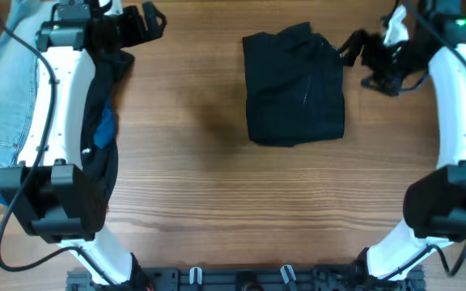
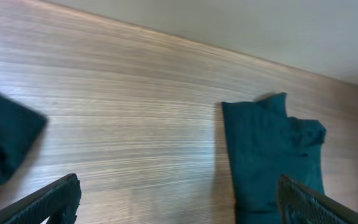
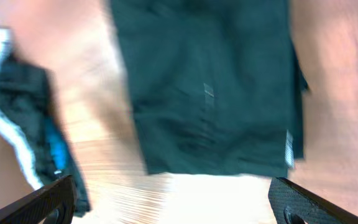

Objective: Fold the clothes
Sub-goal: 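Drag the folded black shorts to the right table edge with the right gripper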

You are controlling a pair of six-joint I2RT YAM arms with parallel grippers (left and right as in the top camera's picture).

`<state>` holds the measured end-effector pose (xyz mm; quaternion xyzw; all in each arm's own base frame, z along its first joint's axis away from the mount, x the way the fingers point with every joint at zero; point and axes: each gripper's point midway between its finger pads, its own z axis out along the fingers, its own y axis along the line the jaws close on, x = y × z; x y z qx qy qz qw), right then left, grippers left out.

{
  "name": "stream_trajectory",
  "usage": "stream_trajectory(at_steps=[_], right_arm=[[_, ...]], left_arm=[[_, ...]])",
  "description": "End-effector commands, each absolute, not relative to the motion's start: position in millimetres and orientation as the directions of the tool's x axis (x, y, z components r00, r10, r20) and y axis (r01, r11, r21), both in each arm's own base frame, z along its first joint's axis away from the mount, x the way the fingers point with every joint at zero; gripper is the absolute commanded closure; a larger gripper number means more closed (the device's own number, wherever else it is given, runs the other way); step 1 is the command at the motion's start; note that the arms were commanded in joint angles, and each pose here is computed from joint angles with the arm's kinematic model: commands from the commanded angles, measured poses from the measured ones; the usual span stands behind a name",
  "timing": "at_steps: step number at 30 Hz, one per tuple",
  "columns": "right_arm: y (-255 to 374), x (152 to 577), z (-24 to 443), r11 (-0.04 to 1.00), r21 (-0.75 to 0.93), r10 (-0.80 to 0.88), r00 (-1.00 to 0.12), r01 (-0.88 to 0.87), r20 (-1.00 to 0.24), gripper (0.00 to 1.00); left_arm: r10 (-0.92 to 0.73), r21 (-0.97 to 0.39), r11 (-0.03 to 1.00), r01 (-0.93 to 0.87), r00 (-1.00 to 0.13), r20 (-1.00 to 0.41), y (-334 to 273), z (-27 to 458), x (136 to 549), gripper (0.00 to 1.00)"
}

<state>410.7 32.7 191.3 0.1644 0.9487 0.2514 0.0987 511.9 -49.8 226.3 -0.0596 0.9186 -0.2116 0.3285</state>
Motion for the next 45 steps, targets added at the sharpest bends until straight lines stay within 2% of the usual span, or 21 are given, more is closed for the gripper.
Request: stream_trajectory(at_steps=[1,7,13,21,24,25,26,27,30,33,38,45], right_arm=[[26.1,381.3,120.7,0.832,0.331,0.447,-0.891,0.445,0.072,0.00],[23.1,344.3,55.2,0.813,0.181,0.531,-0.832,0.554,0.159,0.00],[17.2,331.4,27.6,0.806,0.134,0.557,-0.815,0.577,0.157,0.01],[25.1,333.8,-9.5,0.807,0.173,0.558,-0.825,0.564,0.089,0.19],[27.8,343.4,-9.0,0.822,0.196,0.535,-0.843,0.534,0.051,0.37],[27.7,346.4,-8.9,0.827,0.202,0.528,-0.848,0.524,0.039,0.49],[27.5,348.2,-8.8,0.829,0.206,0.526,-0.850,0.521,0.032,0.66],[26.9,350.9,-8.6,0.829,0.209,0.527,-0.850,0.519,0.021,0.79],[25.9,359.5,-7.6,0.827,0.227,0.529,-0.848,0.514,-0.009,0.96],[20.3,366.6,-6.7,0.821,0.240,0.541,-0.840,0.519,-0.034,0.96],[-23.7,381.2,-3.2,0.776,0.252,0.615,-0.783,0.578,-0.099,0.96],[-128.3,397.8,8.3,0.640,0.314,0.768,-0.597,0.701,-0.233,0.96]], left_arm=[[-0.235,-0.419,0.908,0.024,-0.797,-0.556,-48.6,214.8,509.4,0.00],[-0.236,-0.420,0.907,0.015,-0.810,-0.537,-48.8,211.5,505.2,0.00],[-0.236,-0.420,0.907,0.014,-0.810,-0.536,-48.8,211.4,505.0,0.00],[-0.236,-0.421,0.907,0.010,-0.816,-0.528,-48.9,210.0,503.2,0.00],[-0.236,-0.421,0.907,0.010,-0.816,-0.528,-48.9,210.0,503.2,0.00],[-0.236,-0.421,0.907,0.010,-0.816,-0.528,-48.9,210.0,503.2,0.00],[-0.236,-0.421,0.907,0.009,-0.816,-0.528,-48.9,209.9,503.1,0.00],[-0.236,-0.421,0.907,0.010,-0.816,-0.528,-48.9,209.8,503.1,0.00],[-0.236,-0.421,0.907,0.009,-0.816,-0.528,-48.9,209.9,503.1,0.00],[-0.236,-0.421,0.907,0.009,-0.816,-0.528,-48.9,209.9,503.1,0.00],[-0.236,-0.421,0.907,0.009,-0.816,-0.528,-48.9,209.9,503.1,0.00],[-0.237,-0.421,0.907,0.009,-0.815,-0.528,-48.9,210.0,503.3,0.00]])
